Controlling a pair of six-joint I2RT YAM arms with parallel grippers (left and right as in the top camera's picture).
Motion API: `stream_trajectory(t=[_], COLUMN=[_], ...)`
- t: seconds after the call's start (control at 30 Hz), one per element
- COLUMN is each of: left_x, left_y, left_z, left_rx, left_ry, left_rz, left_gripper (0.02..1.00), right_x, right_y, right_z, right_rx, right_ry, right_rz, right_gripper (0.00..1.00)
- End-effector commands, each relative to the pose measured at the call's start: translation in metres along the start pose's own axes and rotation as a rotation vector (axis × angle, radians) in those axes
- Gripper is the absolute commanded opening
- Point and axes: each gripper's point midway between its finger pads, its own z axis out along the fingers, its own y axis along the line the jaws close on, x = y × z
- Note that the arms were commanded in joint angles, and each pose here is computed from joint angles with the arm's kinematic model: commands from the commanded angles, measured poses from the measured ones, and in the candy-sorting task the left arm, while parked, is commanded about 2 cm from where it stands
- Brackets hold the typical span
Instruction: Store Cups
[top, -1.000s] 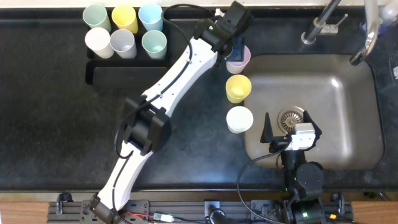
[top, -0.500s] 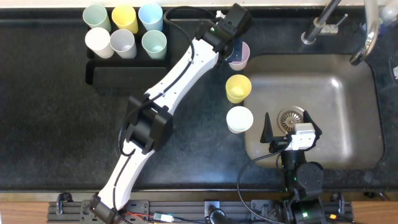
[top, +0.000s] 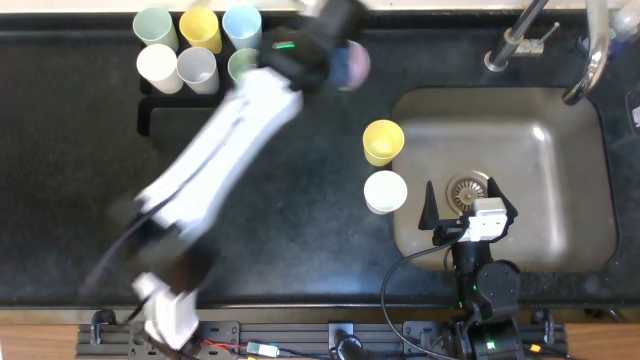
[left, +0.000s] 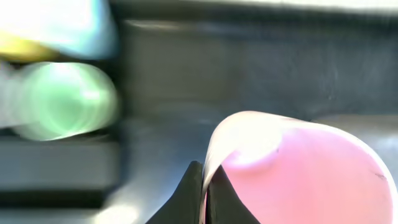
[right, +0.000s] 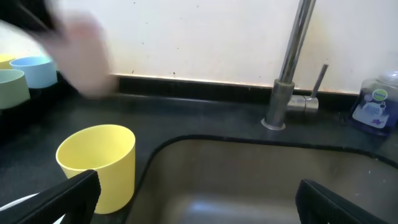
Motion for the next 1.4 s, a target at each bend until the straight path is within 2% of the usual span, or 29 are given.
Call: stream_trajectory(t=[0.03, 0.2, 0.23, 0.47, 0.6, 0.87, 1.4], left_x=[-0.027, 0.010, 0.029, 0.080, 0.092, 0.083, 0.090], left_y=[0.131, 0.235, 0.262, 0.311, 0.323, 0.323, 0.328], left_z=[-0.107, -0.130, -0.127, -0.089, -0.071, -0.018, 0.023], left_rx=[-0.139, -0.303, -0.355, -0.501, -0.551, -0.517, -0.545], left_ry=[-0.206, -0.245, -0.232, -0.144, -0.100, -0.064, -0.023], left_rz=[-0.280, -0.772, -0.933, -1.222, -1.264, -1.275, -1.270], left_gripper=[0.034, 0.034, 0.034, 0.034, 0.036, 0.034, 0.036], right_x=[0.003, 0.003, 0.003, 0.003, 0.003, 0.003, 0.003], right_y=[0.000, 0.000, 0.000, 0.000, 0.000, 0.000, 0.000], right_z=[0.000, 0.000, 0.000, 0.000, 0.000, 0.000, 0.000], right_rx=[-0.003, -0.003, -0.003, -0.003, -0.003, -0.003, -0.003], right_ry=[-0.002, -0.002, -0.002, -0.002, -0.002, -0.002, -0.002], right_rz=[0.004, 0.004, 0.004, 0.003, 0.004, 0.004, 0.004], right_gripper=[0.998, 0.998, 0.998, 0.998, 0.998, 0.998, 0.998])
